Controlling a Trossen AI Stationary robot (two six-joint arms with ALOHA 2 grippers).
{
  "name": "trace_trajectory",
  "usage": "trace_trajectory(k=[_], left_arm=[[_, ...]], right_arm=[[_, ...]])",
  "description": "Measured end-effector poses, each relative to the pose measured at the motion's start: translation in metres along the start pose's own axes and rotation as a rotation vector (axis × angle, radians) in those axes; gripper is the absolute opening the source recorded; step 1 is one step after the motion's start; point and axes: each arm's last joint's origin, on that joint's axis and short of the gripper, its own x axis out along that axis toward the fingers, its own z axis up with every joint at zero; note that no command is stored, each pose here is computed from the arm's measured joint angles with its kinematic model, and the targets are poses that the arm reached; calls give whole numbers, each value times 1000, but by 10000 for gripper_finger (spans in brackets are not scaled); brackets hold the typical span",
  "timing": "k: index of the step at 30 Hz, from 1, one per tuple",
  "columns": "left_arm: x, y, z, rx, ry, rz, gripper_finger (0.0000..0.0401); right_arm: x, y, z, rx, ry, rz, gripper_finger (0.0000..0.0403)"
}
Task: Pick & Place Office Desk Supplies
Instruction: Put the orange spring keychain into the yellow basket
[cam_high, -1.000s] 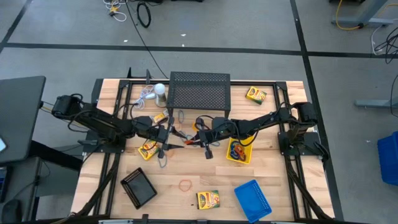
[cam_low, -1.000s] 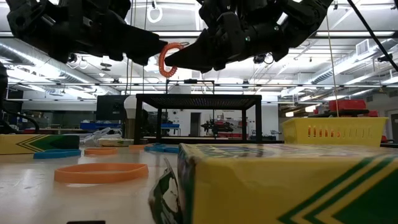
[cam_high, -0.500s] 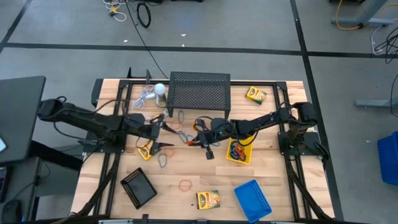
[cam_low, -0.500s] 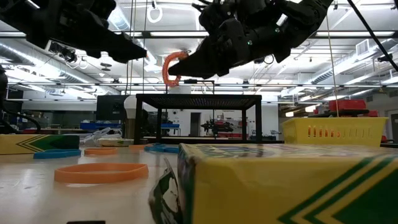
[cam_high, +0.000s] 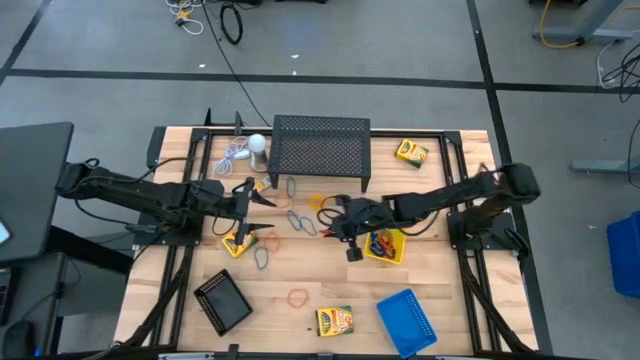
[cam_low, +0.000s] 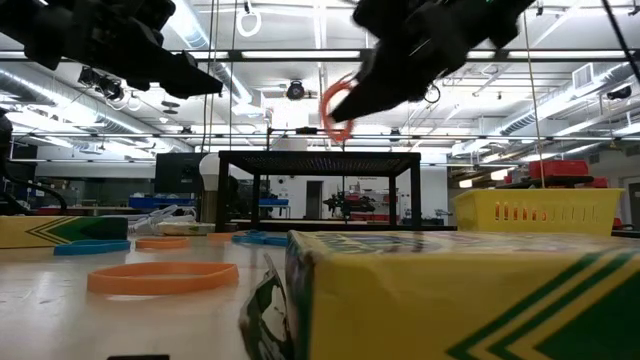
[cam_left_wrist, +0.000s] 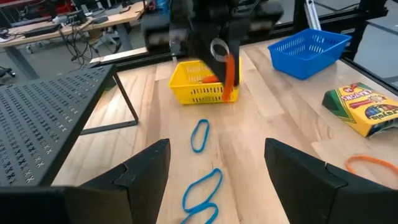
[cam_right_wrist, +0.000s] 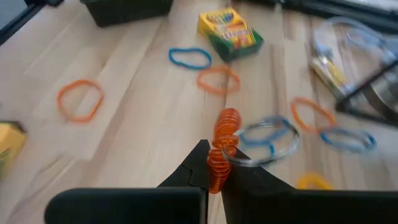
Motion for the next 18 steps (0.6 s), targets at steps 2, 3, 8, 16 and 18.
trace_trajectory(k=[2,3,8,16,18], left_arm=[[0,0,0,-7,0,2,264],[0,0,0,-7,0,2,264],[0,0,0,-8,0,2,264],[2,0,1,-12,-8,4,264],[2,0,1,-12,-12,4,264]], right_arm=[[-16,3,1,25,46,-18,18],[-23,5,0,40,75,-23,18],[-51,10,-10,127,227,-75,17],[-56,12,-33,190,478,-108,17],[-57,12,-34,199,485,-115,17]])
